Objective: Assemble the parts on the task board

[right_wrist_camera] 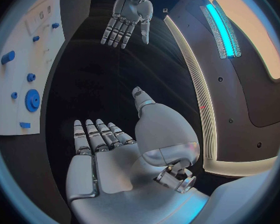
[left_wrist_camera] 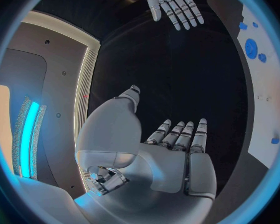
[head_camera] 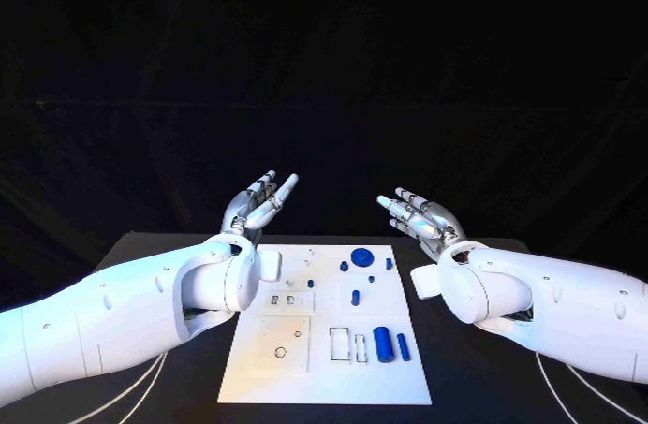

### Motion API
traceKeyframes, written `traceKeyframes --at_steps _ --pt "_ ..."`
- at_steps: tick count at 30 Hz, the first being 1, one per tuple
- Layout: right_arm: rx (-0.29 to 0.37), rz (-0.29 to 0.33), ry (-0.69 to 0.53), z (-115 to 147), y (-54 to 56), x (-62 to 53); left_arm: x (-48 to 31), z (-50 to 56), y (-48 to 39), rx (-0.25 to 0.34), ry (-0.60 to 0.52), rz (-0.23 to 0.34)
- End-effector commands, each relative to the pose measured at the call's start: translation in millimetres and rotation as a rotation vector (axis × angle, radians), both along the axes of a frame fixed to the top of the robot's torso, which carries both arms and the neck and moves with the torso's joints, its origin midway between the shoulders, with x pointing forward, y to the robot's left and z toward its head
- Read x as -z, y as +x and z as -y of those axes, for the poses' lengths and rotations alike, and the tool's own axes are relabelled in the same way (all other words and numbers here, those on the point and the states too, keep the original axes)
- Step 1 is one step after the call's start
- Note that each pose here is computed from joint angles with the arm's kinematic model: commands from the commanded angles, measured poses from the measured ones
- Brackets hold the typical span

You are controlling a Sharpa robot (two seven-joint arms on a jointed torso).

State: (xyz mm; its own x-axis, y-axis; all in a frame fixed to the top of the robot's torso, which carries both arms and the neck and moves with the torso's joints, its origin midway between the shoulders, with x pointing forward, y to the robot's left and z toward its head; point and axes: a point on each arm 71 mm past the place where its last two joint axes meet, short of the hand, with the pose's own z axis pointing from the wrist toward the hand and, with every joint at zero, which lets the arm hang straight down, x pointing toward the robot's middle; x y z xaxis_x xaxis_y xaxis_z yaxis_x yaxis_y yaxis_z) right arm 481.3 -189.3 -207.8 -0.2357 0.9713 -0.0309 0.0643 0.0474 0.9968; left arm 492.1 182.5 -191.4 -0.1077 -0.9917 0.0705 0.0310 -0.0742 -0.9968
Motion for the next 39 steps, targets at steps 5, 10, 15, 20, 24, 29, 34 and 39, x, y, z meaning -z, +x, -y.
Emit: traceKeyframes --at_steps 5,10,15,20,24,29,34,39 --pt "-0.184 -0.068 -0.030 -10.0 -0.8 1.1 -0.5 4.5 -0.3 0.053 -0.029 -0.002" --pt "-0.157 0.197 -0.279 11.2 10.5 -12.6 -1.8 -13.4 -0.5 0.078 -0.042 0.012" --pt "-0.167 0.257 -0.361 13.9 12.7 -16.7 -5.6 -17.9 -3.2 0.096 -0.043 0.044" --pt "-0.181 0.298 -0.426 15.1 14.5 -22.0 -9.8 -22.8 -5.7 0.106 -0.042 0.058" --pt "-0.184 0.337 -0.479 16.4 17.0 -27.6 -15.4 -24.8 -8.0 0.119 -0.046 0.066" --pt "-0.209 0.394 -0.580 15.5 19.6 -35.1 -26.7 -24.3 -11.6 0.148 -0.047 0.085" --pt "-0.279 0.449 -0.713 8.8 19.5 -43.3 -37.9 -21.0 -17.4 0.182 -0.056 0.105" --pt "-0.306 0.512 -0.878 0.8 23.1 -52.4 -45.3 -17.4 -23.6 0.207 -0.064 0.119"
